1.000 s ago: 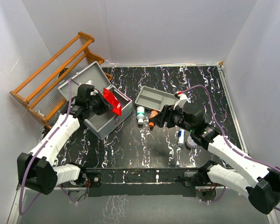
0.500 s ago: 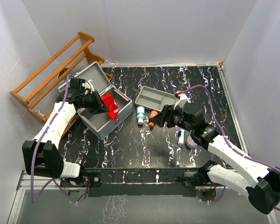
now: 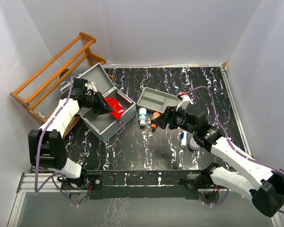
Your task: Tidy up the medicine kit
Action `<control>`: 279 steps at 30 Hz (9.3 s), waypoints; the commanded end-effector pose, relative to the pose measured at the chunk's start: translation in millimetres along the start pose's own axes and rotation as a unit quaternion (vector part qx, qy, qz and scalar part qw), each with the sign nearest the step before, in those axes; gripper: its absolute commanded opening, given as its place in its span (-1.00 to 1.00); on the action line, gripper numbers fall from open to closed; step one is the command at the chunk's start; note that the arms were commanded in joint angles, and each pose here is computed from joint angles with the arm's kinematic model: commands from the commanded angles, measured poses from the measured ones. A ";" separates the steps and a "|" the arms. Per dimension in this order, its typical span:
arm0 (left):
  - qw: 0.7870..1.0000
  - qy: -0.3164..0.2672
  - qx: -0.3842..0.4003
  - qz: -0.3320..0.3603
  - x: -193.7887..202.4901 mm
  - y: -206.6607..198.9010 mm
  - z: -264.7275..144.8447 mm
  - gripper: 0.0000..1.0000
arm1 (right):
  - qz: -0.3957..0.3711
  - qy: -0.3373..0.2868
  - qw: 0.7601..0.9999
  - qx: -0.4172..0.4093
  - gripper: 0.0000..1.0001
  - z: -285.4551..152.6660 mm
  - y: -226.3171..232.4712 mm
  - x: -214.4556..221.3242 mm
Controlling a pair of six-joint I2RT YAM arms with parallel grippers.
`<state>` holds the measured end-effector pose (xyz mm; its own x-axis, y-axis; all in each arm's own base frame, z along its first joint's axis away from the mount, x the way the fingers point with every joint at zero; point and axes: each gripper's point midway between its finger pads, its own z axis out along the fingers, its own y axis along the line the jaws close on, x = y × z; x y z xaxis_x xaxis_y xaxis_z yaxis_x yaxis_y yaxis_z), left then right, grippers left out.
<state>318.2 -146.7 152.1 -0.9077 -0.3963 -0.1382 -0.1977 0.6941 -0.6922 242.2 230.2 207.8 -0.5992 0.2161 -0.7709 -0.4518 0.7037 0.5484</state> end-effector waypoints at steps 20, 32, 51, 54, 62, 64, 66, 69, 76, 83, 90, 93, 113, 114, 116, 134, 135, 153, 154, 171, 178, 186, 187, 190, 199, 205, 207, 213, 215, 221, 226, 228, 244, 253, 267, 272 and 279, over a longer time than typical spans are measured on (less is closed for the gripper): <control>0.974 -0.131 -0.140 0.119 -12.1 20.8 -77.6 0.11 | 0.027 -0.034 0.996 0.083 0.15 6.6 -25.3 -13.1; 0.958 -0.167 0.002 0.234 16.2 -36.3 -86.9 0.28 | 0.099 0.010 0.968 0.229 0.15 45.4 -77.7 6.1; 0.929 -0.257 0.072 0.256 17.4 -68.5 -120.0 0.73 | 0.067 0.107 0.936 0.328 0.15 118.0 -123.7 43.3; 0.929 -0.263 0.071 0.251 16.4 -68.0 -120.5 0.93 | 0.059 0.110 0.933 0.336 0.09 121.3 -128.8 47.1; 0.925 -0.284 0.045 0.248 11.3 -62.8 -129.4 0.97 | 0.041 0.145 0.936 0.317 -0.28 129.7 -130.7 64.3; 0.925 -0.285 0.044 0.246 11.0 -62.5 -129.8 0.97 | 0.037 0.147 0.936 0.317 -0.38 128.6 -131.0 64.4; 0.926 -0.282 0.046 0.247 12.0 -63.0 -129.6 0.97 | 0.027 0.145 0.939 0.310 -0.49 128.3 -128.2 59.3; 0.927 -0.278 0.049 0.248 13.2 -64.4 -129.3 0.97 | 0.003 0.134 0.944 0.302 -0.53 121.4 -117.9 38.5; 0.930 -0.267 0.058 0.245 13.5 -68.0 -126.3 0.97 | -0.060 0.067 0.959 0.269 -0.53 99.8 -86.2 -27.1; 0.935 -0.254 0.070 0.239 14.3 -72.2 -121.7 0.97 | -0.170 -0.005 0.948 0.269 -0.55 103.1 -81.9 -92.5; 0.937 -0.243 0.087 0.234 16.3 -80.5 -121.9 0.97 | -0.293 -0.018 0.940 0.174 -0.58 138.7 -84.6 -142.7; 0.939 -0.236 0.097 0.232 19.3 -83.9 -122.4 0.97 | -0.337 0.003 0.930 0.149 -0.60 151.6 -91.2 -147.8; 0.946 -0.215 0.102 0.221 27.9 -83.8 -121.7 0.97 | -0.439 0.179 0.875 0.099 -0.62 218.1 -187.6 -87.6; 0.946 -0.215 0.101 0.222 27.9 -84.6 -122.8 0.97 | -0.435 0.189 0.875 0.095 -0.60 219.3 -189.5 -82.8; 0.945 -0.217 0.095 0.224 27.3 -83.9 -124.9 0.97 | -0.420 0.206 0.879 0.092 -0.54 220.6 -190.6 -76.5; 0.932 -0.279 -0.009 0.231 19.7 -61.2 -162.3 0.97 | -0.305 0.148 0.926 0.164 0.30 191.4 -159.2 -126.1; 0.931 -0.283 -0.017 0.228 19.4 -58.0 -164.1 0.97 | -0.283 0.145 0.932 0.172 0.30 186.9 -156.4 -126.7; 0.927 -0.316 -0.037 0.200 24.6 -37.9 -168.5 0.97 | 0.036 0.138 0.979 0.144 0.32 137.7 -51.7 7.2; 0.926 -0.317 -0.035 0.200 24.6 -38.3 -168.2 0.97 | 0.043 0.139 0.979 0.140 0.33 141.9 -48.2 14.6; 0.940 -0.282 0.005 0.194 35.1 -43.3 -150.0 0.97 | -0.006 0.143 0.961 0.236 0.26 186.0 -81.5 47.2; 0.940 -0.283 -0.004 0.193 32.9 -42.0 -151.3 0.97 | -0.030 0.153 0.957 0.245 0.15 195.1 -92.4 54.0; 0.941 -0.278 -0.007 0.190 34.5 -39.2 -149.4 0.97 | -0.057 0.157 0.953 0.251 -0.45 181.0 -86.6 37.9; 0.941 -0.279 -0.008 0.190 34.4 -38.9 -149.3 0.97 | -0.063 0.155 0.955 0.247 -0.47 177.6 -83.3 33.6; 0.942 -0.277 -0.009 0.189 34.0 -37.2 -147.2 0.97 | -0.085 0.145 0.959 0.229 -0.50 167.2 -72.7 18.7; 0.945 -0.268 -0.007 0.189 32.7 -37.5 -141.8 0.97 | -0.221 0.128 0.948 0.189 -0.49 156.5 -61.6 -28.6; 0.947 -0.263 -0.008 0.187 34.7 -35.9 -140.3 0.97 | -0.295 0.156 0.929 0.158 -0.49 165.8 -82.6 -46.7; 0.947 -0.260 -0.006 0.186 35.9 -36.0 -139.3 0.97 | -0.324 0.173 0.918 0.148 -0.49 168.4 -91.5 -47.7; 0.951 -0.245 0.007 0.188 40.9 -39.2 -136.2 0.97 | -0.384 0.223 0.881 0.162 -0.48 178.5 -118.3 -43.1; 0.953 -0.239 0.010 0.188 42.8 -39.9 -135.3 0.97 | -0.394 0.236 0.871 0.173 -0.48 181.9 -127.0 -43.3; 0.952 -0.242 0.003 0.190 43.8 -37.6 -137.8 0.97 | -0.404 0.273 0.857 0.170 -0.42 187.7 -135.9 -40.3; 0.952 -0.240 0.001 0.189 42.9 -36.8 -136.5 0.97 | -0.412 0.296 0.842 0.183 -0.24 185.1 -144.8 -36.4; 0.953 -0.239 0.001 0.188 42.7 -36.2 -135.7 0.97 | -0.413 0.298 0.840 0.184 -0.10 183.9 -146.0 -36.3; 0.951 -0.243 -0.046 0.188 36.0 -22.5 -137.7 0.97 | -0.302 0.167 0.882 0.320 0.24 147.3 -132.8 -93.2; 0.944 -0.260 -0.049 0.198 32.7 -17.2 -136.3 0.97 | -0.104 0.104 0.908 0.391 0.23 51.9 -127.5 -52.0; 0.936 -0.268 -0.016 0.230 24.7 -27.9 -126.9 0.97 | 0.051 0.171 0.839 0.514 0.04 -44.1 -169.8 70.4; 0.936 -0.267 -0.010 0.230 23.6 -29.2 -123.6 0.97 | 0.064 0.191 0.840 0.503 0.08 -41.2 -174.5 94.3; 0.938 -0.265 -0.002 0.223 23.5 -33.0 -123.4 0.97 | 0.059 0.208 0.838 0.501 0.02 -28.4 -184.2 109.8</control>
<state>256.0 -100.3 251.8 -0.6005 -0.3024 -0.7403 0.1303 0.8764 -0.4636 227.6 97.4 38.6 -0.8931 0.1893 -0.4080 0.2626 0.9559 -0.1314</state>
